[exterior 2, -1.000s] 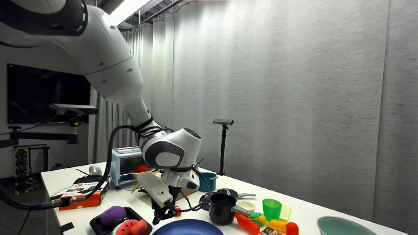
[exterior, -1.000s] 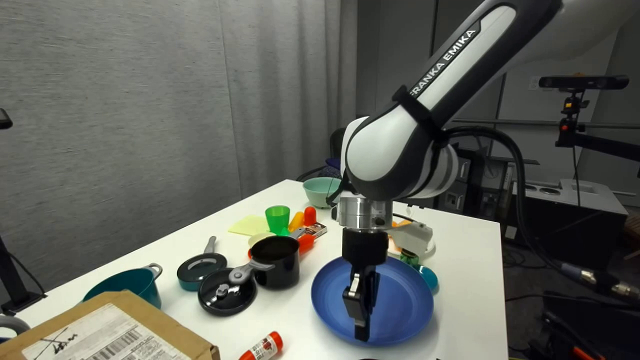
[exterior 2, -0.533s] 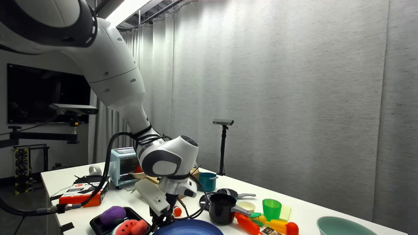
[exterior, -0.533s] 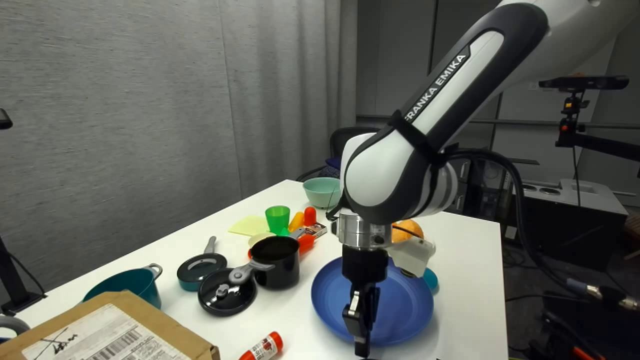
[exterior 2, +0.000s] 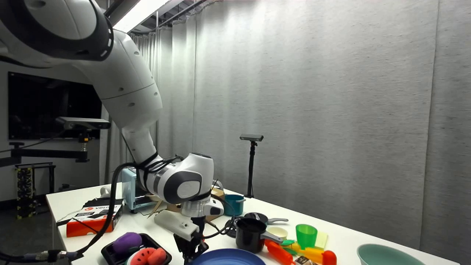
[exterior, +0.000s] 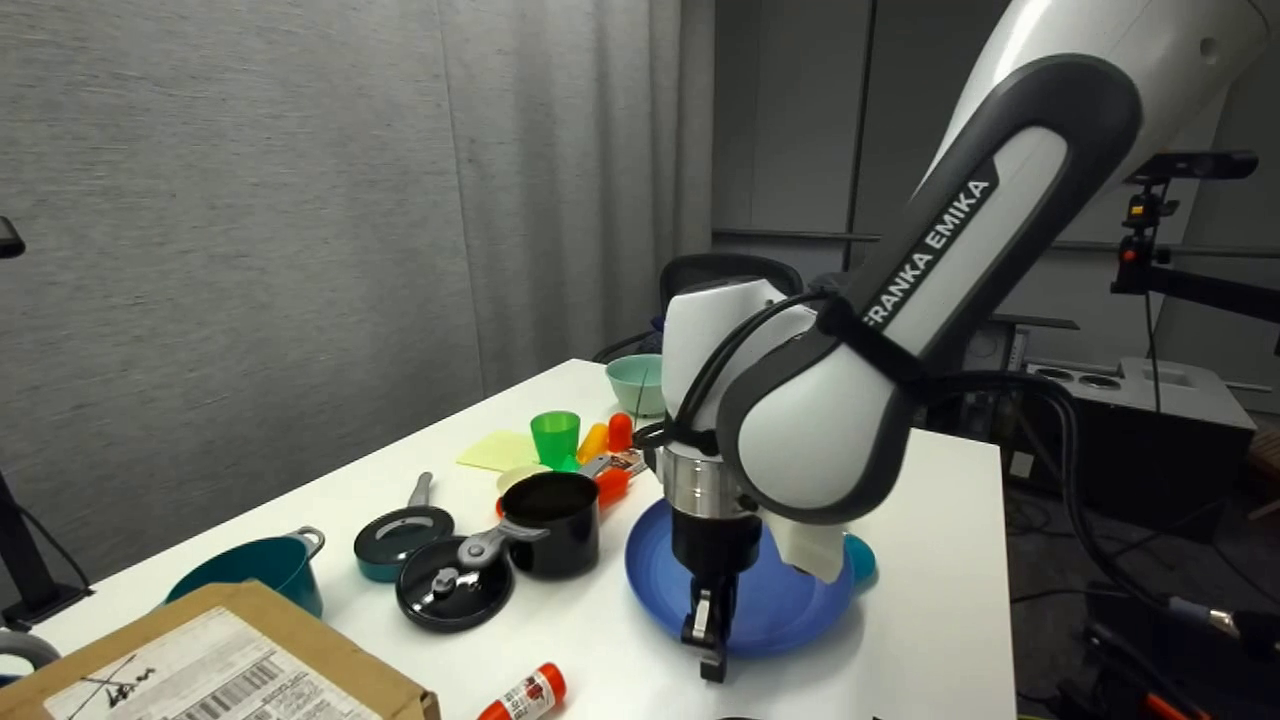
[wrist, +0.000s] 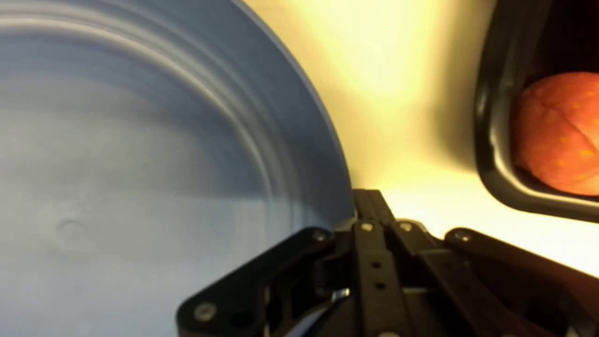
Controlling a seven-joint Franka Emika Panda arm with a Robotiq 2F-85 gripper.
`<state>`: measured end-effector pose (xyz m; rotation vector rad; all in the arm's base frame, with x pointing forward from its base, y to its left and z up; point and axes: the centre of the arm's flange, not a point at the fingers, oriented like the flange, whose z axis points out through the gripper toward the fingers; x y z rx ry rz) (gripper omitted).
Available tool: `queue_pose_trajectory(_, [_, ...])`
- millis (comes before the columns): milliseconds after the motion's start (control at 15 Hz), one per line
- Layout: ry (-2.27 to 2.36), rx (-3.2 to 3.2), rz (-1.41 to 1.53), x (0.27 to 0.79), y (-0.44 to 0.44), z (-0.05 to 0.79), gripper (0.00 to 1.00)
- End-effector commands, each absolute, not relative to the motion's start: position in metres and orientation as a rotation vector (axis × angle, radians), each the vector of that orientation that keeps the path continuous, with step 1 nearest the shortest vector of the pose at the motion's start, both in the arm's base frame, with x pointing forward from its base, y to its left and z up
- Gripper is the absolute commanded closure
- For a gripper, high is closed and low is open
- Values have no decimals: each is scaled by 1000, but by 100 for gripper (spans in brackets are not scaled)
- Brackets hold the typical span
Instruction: Remove the plush toys from the blue plate
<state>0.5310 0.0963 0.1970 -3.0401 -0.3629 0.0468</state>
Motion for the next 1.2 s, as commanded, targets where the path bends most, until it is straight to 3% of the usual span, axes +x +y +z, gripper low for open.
queue_pose_trajectory(0, [-404, -3177, -47, 541, 90, 195, 100])
queue_pose_trajectory(467, [-333, -3377, -254, 561, 65, 203, 100])
queue_pose_trajectory(1133, [278, -3121, -404, 595, 44, 292, 100])
